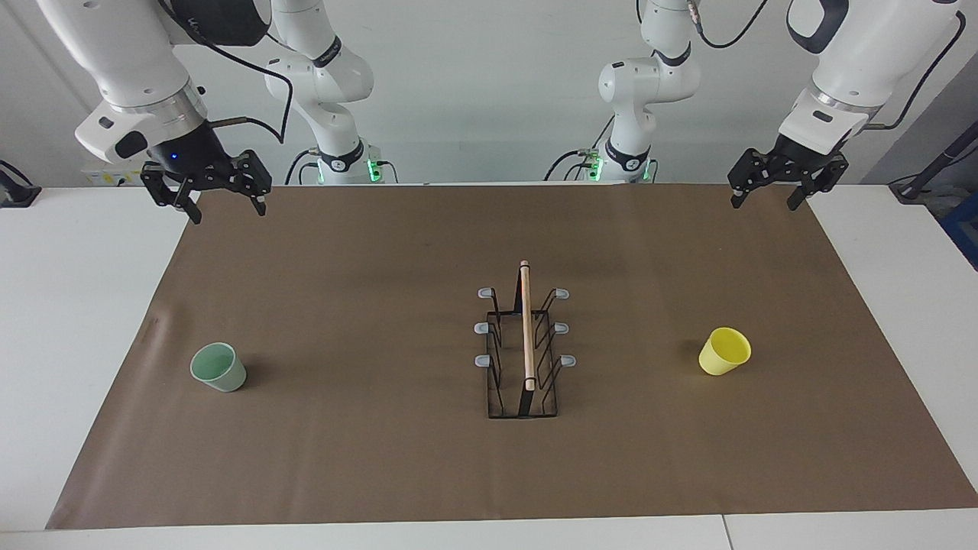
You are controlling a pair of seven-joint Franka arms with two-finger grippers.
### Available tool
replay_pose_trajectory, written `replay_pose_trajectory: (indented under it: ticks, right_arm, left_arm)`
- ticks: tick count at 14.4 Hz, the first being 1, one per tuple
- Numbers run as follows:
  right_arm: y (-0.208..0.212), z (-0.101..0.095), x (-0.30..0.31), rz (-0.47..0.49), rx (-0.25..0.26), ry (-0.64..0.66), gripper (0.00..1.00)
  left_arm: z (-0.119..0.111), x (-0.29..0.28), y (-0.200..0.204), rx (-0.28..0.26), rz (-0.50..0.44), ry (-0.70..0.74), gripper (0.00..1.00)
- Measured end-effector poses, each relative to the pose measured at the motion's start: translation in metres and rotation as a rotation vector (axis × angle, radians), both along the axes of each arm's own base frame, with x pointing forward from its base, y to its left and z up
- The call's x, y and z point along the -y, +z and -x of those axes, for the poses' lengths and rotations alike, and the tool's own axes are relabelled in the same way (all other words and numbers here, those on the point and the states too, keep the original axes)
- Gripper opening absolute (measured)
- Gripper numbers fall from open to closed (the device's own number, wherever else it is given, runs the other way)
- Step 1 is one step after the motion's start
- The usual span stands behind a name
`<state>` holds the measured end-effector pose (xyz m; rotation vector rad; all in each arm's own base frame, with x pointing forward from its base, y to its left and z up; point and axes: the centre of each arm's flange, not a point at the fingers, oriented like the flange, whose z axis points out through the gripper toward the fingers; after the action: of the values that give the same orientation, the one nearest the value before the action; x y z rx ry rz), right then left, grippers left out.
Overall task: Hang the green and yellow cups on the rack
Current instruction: 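Move the right gripper toward the green cup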
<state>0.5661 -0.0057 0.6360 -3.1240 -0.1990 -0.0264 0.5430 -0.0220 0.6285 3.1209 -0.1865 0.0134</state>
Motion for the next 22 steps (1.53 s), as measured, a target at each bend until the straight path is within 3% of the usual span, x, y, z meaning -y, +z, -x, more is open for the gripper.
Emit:
replay_pose_trajectory:
  ticks: [6, 13, 15, 18, 22]
  right_arm:
    - [0.000, 0.000, 0.000, 0.000, 0.000, 0.000, 1.00]
    - [-0.027, -0.015, 0.001, 0.068, -0.041, 0.020, 1.00]
    - [-0.044, -0.028, 0.000, 0.117, -0.049, 0.096, 1.00]
    - [-0.078, -0.044, -0.016, 0.230, -0.104, 0.235, 1.00]
    - [-0.097, -0.054, -0.046, 0.448, -0.202, 0.627, 1.00]
  left_arm:
    - [0.000, 0.001, -0.002, -0.005, 0.000, -0.026, 1.00]
    - [0.009, -0.035, -0.009, -0.082, 0.030, 0.052, 1.00]
    - [0.010, -0.040, -0.012, -0.101, 0.031, 0.067, 1.00]
    - [0.011, -0.040, -0.013, -0.111, 0.029, 0.114, 1.00]
    - [0.011, -0.032, -0.012, -0.111, 0.025, 0.167, 1.00]
